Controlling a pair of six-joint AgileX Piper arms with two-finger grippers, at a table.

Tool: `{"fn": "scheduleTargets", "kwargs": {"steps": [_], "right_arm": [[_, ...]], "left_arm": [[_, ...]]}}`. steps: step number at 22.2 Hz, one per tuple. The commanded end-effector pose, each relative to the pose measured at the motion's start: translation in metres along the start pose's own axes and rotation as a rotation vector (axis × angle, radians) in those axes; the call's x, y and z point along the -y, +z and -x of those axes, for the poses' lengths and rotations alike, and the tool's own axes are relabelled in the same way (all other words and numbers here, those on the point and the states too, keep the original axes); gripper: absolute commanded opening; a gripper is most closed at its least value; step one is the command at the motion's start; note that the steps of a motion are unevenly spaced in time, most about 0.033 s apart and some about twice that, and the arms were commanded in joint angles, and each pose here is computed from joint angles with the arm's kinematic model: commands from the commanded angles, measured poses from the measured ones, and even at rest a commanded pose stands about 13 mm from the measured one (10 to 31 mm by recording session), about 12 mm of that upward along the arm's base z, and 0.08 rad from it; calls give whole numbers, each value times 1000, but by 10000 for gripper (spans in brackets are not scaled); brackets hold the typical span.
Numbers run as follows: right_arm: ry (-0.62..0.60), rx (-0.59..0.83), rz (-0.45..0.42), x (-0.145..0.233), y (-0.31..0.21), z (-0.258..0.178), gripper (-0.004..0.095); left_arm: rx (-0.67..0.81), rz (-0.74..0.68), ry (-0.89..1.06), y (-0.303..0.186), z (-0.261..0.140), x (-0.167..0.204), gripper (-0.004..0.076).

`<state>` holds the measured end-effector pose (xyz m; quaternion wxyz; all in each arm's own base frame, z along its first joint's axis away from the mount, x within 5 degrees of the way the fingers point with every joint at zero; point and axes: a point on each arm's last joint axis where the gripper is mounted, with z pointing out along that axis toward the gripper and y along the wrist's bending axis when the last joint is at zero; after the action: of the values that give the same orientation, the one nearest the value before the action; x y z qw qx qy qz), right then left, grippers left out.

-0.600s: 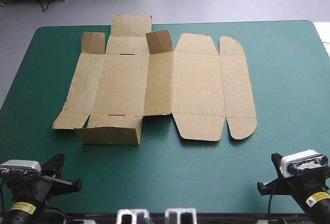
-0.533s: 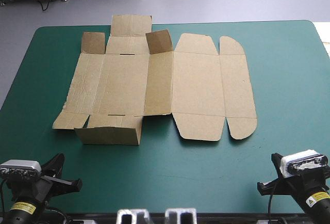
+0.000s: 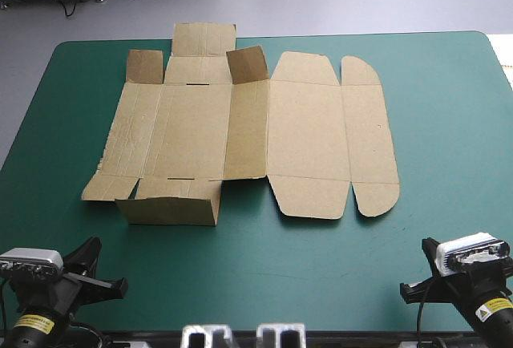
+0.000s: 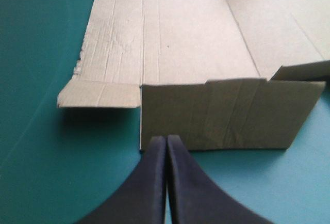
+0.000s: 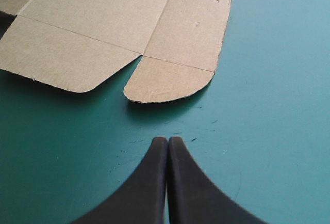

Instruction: Fold the box

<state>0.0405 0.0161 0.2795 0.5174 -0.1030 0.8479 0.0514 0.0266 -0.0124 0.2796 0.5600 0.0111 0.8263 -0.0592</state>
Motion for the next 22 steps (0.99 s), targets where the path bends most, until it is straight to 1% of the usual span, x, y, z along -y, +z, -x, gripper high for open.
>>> {"fn": "scheduleTargets", "kwargs": {"steps": [1, 2, 3, 4, 5, 8, 10, 13, 14, 16, 18, 20, 22], "right_arm": [[-2, 65, -9, 1, -2, 12, -24], [-2, 65, -9, 1, -2, 12, -24], [-2, 65, -9, 1, -2, 12, -24], [-2, 65, -9, 1, -2, 12, -24], [-4, 65, -9, 1, -2, 12, -25], [-4, 65, -9, 1, -2, 12, -24], [-3, 65, -8, 1, -2, 12, -25], [4, 66, -4, 1, -2, 12, -24], [5, 66, -3, 0, -2, 12, -24], [5, 66, -3, 0, -2, 12, -24], [5, 66, -3, 0, -2, 12, -24], [5, 66, -3, 0, -2, 12, -25], [5, 65, -3, 0, -2, 12, -24]], "left_arm": [[267, -48, 45, -31, 54, 9, -10], [291, -45, 66, -37, 64, 10, -10], [337, -31, 103, -50, 91, 12, -10], [346, -22, 113, -53, 102, 13, -10], [355, -4, 130, -54, 129, 12, -10], [301, 71, 193, -31, 179, 5, -10], [217, 140, 250, 4, 203, -5, -10], [144, 218, 239, 40, 216, -17, -10], [106, 259, 200, 56, 218, -24, -10], [48, 328, 181, 74, 218, -33, -10], [-16, 388, 210, 88, 215, -41, -10], [-83, 452, 281, 101, 212, -49, -10], [-112, 508, 289, 110, 211, -60, -10]]}}
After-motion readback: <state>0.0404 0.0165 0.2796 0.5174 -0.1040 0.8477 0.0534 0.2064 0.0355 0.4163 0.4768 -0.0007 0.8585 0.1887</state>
